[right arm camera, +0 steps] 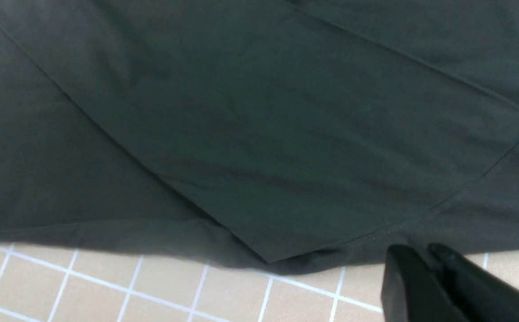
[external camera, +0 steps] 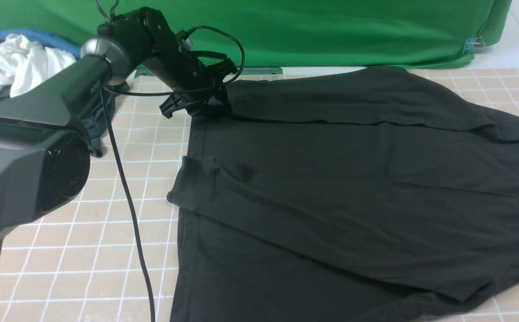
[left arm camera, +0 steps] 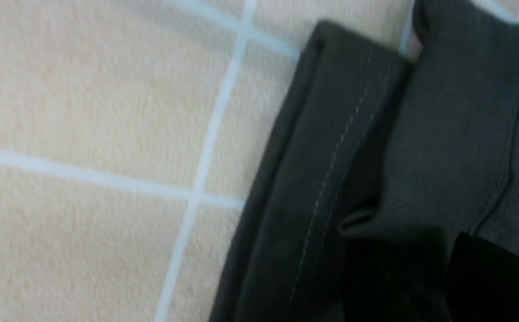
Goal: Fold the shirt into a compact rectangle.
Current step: 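Grab the top left corner of the dark shirt with the left gripper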
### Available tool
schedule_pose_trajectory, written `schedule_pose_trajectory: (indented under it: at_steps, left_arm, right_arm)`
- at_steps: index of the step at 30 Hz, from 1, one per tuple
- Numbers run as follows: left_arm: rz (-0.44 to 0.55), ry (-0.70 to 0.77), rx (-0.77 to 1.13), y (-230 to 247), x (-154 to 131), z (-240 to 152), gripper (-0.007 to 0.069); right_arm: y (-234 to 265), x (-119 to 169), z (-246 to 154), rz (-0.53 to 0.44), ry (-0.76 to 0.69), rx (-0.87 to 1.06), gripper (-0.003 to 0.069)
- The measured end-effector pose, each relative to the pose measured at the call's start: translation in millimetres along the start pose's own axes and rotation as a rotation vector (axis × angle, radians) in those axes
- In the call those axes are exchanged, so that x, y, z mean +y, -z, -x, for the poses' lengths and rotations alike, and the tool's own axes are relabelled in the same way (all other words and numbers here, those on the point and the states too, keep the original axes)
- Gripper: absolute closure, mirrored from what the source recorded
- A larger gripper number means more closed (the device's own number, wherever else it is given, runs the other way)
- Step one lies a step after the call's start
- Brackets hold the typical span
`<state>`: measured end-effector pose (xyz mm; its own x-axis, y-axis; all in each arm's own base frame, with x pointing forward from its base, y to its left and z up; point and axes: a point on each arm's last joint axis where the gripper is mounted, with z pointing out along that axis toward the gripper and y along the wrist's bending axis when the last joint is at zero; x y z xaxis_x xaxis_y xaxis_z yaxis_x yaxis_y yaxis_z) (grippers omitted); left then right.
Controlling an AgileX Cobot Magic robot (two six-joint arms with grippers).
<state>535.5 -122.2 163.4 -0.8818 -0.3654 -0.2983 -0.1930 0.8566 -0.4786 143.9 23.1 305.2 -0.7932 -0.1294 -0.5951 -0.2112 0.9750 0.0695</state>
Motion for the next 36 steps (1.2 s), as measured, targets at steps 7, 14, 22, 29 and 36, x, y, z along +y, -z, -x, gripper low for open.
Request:
schedule_pose_trajectory:
  at_steps: [7, 14, 22, 29, 36]
  left_arm:
    - [-0.023, -0.028, -0.037, -3, -1, 3, 0.0368]
    - [0.107, -0.229, -0.065, 11, 2, 12, 0.0294]
    - [0.088, -0.266, -0.060, 7, 0, 11, 0.0177]
    - [0.062, -0.351, -0.090, 0, -16, 4, 0.0158]
    - [0.041, -0.367, -0.127, -4, -21, 4, 0.0202]
  right_arm:
    - [0, 0, 0, -0.001, 0.000, -0.003, 0.0587]
    - [0, 0, 0, -0.001, 0.000, -0.004, 0.0584]
    - [0, 0, 0, -0.001, 0.000, -0.004, 0.0577]
    - [0, 0, 0, -0.001, 0.000, -0.004, 0.0568]
    - [0, 0, 0, -0.001, 0.000, -0.004, 0.0565]
